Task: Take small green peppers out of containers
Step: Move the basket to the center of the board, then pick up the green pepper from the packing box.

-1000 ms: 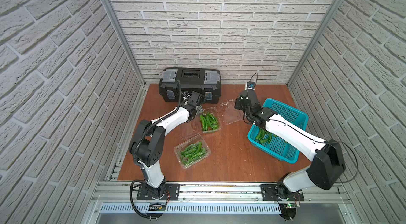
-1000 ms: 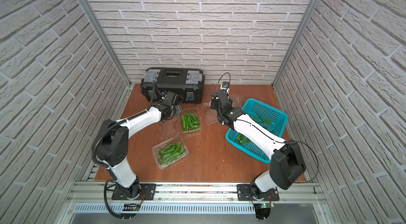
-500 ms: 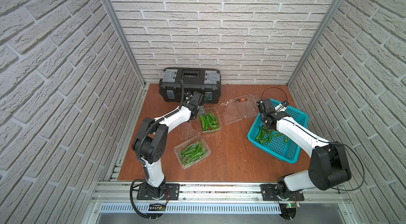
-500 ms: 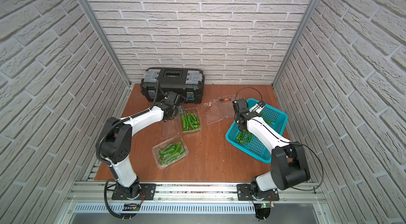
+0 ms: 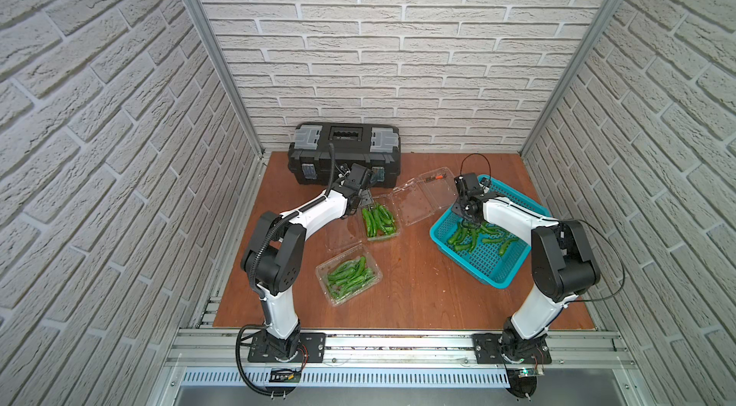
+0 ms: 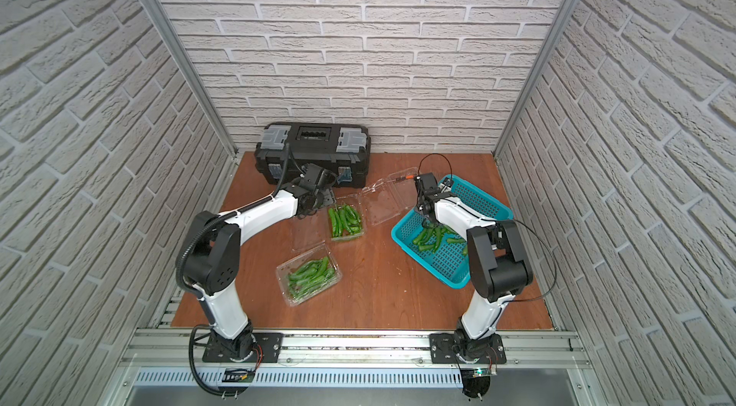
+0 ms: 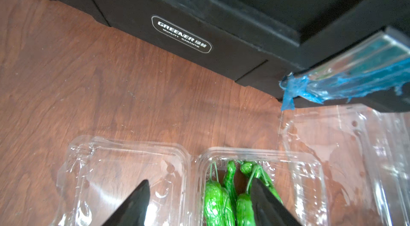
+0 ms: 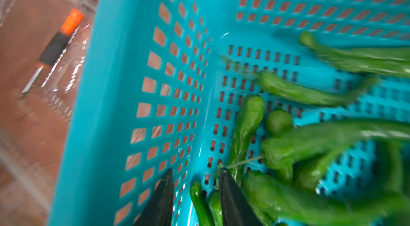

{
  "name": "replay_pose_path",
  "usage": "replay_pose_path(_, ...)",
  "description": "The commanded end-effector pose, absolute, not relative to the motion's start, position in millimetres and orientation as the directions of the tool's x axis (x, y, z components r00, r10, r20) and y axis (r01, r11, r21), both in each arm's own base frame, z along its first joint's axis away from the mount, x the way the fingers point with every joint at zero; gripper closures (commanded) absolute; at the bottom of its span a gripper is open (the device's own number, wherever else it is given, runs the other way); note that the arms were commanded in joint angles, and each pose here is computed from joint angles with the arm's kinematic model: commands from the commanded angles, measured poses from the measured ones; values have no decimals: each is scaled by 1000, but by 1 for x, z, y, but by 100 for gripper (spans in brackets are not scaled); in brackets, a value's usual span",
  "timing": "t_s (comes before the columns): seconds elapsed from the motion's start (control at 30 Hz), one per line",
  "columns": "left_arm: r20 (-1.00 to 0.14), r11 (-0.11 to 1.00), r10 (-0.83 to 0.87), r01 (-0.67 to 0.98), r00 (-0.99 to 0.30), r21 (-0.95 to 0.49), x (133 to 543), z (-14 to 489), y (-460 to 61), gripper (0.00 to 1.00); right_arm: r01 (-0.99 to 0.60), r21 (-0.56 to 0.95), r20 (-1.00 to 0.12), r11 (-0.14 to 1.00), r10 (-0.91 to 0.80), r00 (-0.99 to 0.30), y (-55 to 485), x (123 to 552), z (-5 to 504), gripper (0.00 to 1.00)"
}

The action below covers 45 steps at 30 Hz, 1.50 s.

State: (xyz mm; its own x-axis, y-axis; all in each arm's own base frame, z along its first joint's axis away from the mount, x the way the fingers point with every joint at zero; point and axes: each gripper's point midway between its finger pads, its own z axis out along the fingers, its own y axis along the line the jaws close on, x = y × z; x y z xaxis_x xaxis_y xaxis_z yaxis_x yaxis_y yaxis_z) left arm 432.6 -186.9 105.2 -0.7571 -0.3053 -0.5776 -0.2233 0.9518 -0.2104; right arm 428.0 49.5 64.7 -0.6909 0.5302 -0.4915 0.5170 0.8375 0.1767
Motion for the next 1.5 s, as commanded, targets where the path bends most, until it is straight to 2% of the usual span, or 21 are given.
replay_pose_path(0.0, -565, 962, -269, -186, -780, -201, 434, 105, -195, 29, 322, 334, -486, 886, 455, -746, 107, 458, 82, 64)
replay_pose_path(0.17, -538, 975, -211, -135, -816, -176, 430, 103, -200, 29, 278, 297, -530, 913, 400, -748, 121, 461, 95, 64)
replay_pose_path(0.43, -469, 981, -59, 36, -881, -192, 421, 106, -226, 29, 405, 144, -613, 903, 403, -680, 74, 433, 109, 64)
replay_pose_path(0.67, -351, 970, 61, 138, -934, -198, 408, 89, -247, 31, 444, 129, -683, 887, 404, -608, 56, 424, 133, 65)
replay_pose_path(0.77, -326, 969, 75, 146, -942, -197, 408, 83, -251, 35, 439, 130, -694, 889, 398, -600, 56, 425, 140, 65)
replay_pose_path(0.83, -316, 970, 81, 148, -945, -195, 409, 79, -253, 45, 435, 130, -698, 891, 394, -598, 56, 426, 143, 65)
replay_pose_path(0.93, -292, 970, 94, 153, -952, -188, 408, 72, -256, 53, 429, 134, -699, 893, 392, -598, 57, 427, 144, 65)
replay_pose_path(1.17, -255, 975, 106, 150, -961, -163, 407, 56, -256, 62, 428, 141, -696, 893, 397, -598, 58, 426, 145, 66)
replay_pose_path(1.37, -231, 976, 118, 156, -966, -150, 407, 48, -258, 65, 425, 138, -694, 894, 394, -602, 58, 425, 144, 66)
replay_pose_path(1.47, -234, 973, 128, 168, -964, -160, 407, 49, -262, 70, 428, 141, -692, 893, 398, -603, 58, 424, 143, 66)
